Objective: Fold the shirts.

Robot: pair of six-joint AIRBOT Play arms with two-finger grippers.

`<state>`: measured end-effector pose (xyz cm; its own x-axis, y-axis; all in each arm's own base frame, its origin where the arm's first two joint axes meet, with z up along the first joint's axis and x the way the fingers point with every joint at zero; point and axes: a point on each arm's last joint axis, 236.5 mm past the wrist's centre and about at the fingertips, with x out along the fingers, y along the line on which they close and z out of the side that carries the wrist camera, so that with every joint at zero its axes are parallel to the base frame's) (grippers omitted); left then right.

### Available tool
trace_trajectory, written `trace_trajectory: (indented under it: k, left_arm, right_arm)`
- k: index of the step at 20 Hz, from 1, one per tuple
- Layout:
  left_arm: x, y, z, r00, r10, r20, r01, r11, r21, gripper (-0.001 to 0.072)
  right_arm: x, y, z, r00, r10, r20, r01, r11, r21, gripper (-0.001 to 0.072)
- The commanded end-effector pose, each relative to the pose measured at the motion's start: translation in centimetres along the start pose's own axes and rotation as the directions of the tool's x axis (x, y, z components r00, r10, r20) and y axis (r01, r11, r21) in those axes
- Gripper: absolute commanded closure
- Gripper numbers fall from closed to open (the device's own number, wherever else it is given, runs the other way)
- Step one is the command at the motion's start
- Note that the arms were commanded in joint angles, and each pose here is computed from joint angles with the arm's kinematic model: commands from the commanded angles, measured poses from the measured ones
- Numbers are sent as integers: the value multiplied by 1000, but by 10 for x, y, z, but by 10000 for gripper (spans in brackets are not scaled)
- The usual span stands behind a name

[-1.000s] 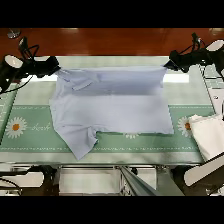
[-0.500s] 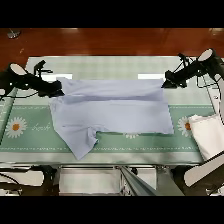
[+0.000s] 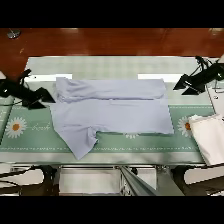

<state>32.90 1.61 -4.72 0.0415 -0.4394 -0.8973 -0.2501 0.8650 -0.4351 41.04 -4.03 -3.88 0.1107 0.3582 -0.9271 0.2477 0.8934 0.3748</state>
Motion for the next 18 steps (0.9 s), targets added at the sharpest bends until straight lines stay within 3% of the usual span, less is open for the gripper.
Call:
trace_trajectory:
  k: [1,4,6,8,14,18]
  left_arm:
    - [2,34,-64,998,-55,0,54,979,-197,5]
    - [19,26,-87,975,-181,127,214,919,-330,5]
    - [35,20,-107,975,-192,108,218,914,-342,5]
    - [50,1,-120,964,-251,84,264,919,-294,5]
    - [83,-23,-138,962,-271,35,271,928,-257,5]
    - [92,-46,-134,956,-289,49,293,933,-208,9]
  right_arm:
    - [1,5,-22,976,122,178,-139,986,87,96]
    - [12,38,-55,924,273,268,-305,949,84,95]
    - [15,53,-75,901,342,266,-373,925,74,96]
    - [14,58,-86,901,359,244,-385,921,65,96]
    - [-1,71,-84,870,413,269,-443,894,63,96]
    - [-27,27,-78,886,358,295,-408,904,128,96]
